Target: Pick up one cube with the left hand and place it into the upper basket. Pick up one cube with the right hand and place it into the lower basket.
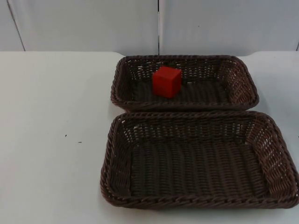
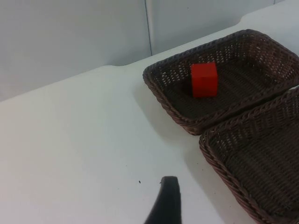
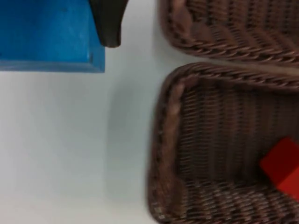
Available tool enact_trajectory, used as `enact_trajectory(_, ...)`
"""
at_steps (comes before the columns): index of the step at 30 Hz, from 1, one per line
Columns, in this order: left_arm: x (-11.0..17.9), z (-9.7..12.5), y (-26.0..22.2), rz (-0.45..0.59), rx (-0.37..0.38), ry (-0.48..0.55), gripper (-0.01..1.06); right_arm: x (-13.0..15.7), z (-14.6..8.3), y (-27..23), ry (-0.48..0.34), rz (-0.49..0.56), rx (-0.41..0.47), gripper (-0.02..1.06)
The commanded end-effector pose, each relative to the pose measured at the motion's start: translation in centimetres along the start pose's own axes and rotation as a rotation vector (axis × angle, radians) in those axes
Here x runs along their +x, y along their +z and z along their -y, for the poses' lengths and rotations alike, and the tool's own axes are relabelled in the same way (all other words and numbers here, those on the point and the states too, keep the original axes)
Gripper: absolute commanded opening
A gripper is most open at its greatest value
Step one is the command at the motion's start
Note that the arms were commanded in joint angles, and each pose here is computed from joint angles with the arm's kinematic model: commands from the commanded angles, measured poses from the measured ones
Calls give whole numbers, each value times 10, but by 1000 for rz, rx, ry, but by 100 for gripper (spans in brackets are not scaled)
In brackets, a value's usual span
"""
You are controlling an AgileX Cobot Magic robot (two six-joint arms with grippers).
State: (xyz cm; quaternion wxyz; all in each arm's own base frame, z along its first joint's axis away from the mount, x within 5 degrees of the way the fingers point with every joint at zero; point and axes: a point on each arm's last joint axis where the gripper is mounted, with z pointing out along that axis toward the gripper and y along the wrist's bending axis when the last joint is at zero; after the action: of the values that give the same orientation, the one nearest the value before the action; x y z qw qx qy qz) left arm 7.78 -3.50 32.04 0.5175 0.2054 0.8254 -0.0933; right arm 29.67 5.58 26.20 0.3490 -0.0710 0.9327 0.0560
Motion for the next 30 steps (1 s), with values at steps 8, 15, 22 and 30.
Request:
enact_trajectory(8,0,0,-1,12,2,-5,73,2,-50,-6,-137,13,-109,0)
enact_trajectory(15,0,0,-1,12,2,-5,73,13,-97,-12,-257,5,-217,0)
enact_trajectory(22,0,0,-1,12,2,-5,73,24,-128,-19,-349,1,-293,0)
enact_trajectory(30,0,0,-1,12,2,-5,73,29,-138,-21,-385,-7,-316,0)
